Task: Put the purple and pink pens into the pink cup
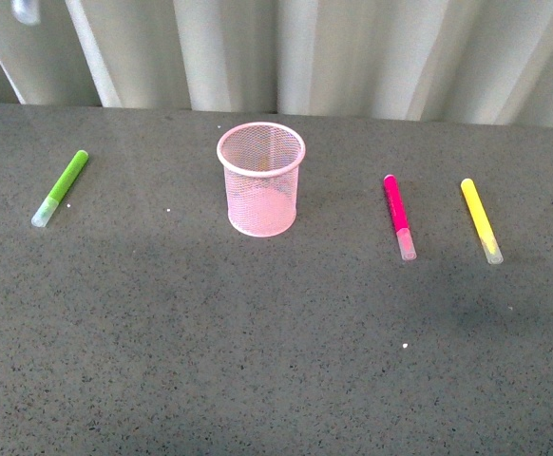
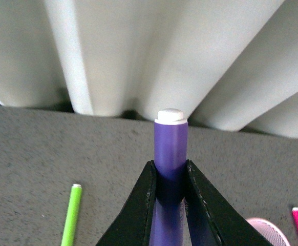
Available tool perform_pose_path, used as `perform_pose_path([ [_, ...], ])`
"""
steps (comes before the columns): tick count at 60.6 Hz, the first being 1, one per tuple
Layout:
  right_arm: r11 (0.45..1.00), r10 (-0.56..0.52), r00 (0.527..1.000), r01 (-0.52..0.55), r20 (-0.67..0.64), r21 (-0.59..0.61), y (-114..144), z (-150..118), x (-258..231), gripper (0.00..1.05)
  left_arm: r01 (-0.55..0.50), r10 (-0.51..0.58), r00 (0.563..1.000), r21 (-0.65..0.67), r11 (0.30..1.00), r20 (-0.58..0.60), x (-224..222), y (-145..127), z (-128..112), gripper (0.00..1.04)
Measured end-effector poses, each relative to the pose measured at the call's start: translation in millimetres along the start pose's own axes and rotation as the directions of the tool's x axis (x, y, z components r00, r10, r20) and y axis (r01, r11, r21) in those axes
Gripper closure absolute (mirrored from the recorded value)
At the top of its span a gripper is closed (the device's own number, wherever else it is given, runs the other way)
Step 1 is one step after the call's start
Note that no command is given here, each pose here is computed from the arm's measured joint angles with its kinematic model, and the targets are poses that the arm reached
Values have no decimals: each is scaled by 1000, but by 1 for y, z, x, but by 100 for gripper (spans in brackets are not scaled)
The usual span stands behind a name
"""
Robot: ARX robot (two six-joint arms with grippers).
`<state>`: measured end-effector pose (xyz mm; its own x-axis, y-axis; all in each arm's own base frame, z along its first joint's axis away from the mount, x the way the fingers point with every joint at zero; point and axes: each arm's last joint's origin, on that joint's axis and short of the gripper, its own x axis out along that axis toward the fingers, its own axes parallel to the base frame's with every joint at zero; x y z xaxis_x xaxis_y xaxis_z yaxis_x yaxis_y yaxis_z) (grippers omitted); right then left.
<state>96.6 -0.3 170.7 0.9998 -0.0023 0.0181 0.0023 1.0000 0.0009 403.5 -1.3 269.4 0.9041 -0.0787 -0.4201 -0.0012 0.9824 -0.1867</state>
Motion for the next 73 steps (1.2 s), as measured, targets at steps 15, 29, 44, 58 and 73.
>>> perform_pose_path([
  [15,1000,0,1000,0,0,0,0,0,0,7,-32,43,987,-72,997,152,-86,44,-11,92],
  [29,1000,0,1000,0,0,0,0,0,0,7,-48,66,970,-83,995,235,-141,47,-26,92],
  [44,1000,0,1000,0,0,0,0,0,0,7,-73,99,948,-97,993,304,-176,43,-38,92],
  [58,1000,0,1000,0,0,0,0,0,0,7,-62,95,948,-114,991,304,-176,46,-46,92],
  [73,1000,0,1000,0,0,0,0,0,0,7,-8,49,953,-137,990,298,-177,55,-48,92],
])
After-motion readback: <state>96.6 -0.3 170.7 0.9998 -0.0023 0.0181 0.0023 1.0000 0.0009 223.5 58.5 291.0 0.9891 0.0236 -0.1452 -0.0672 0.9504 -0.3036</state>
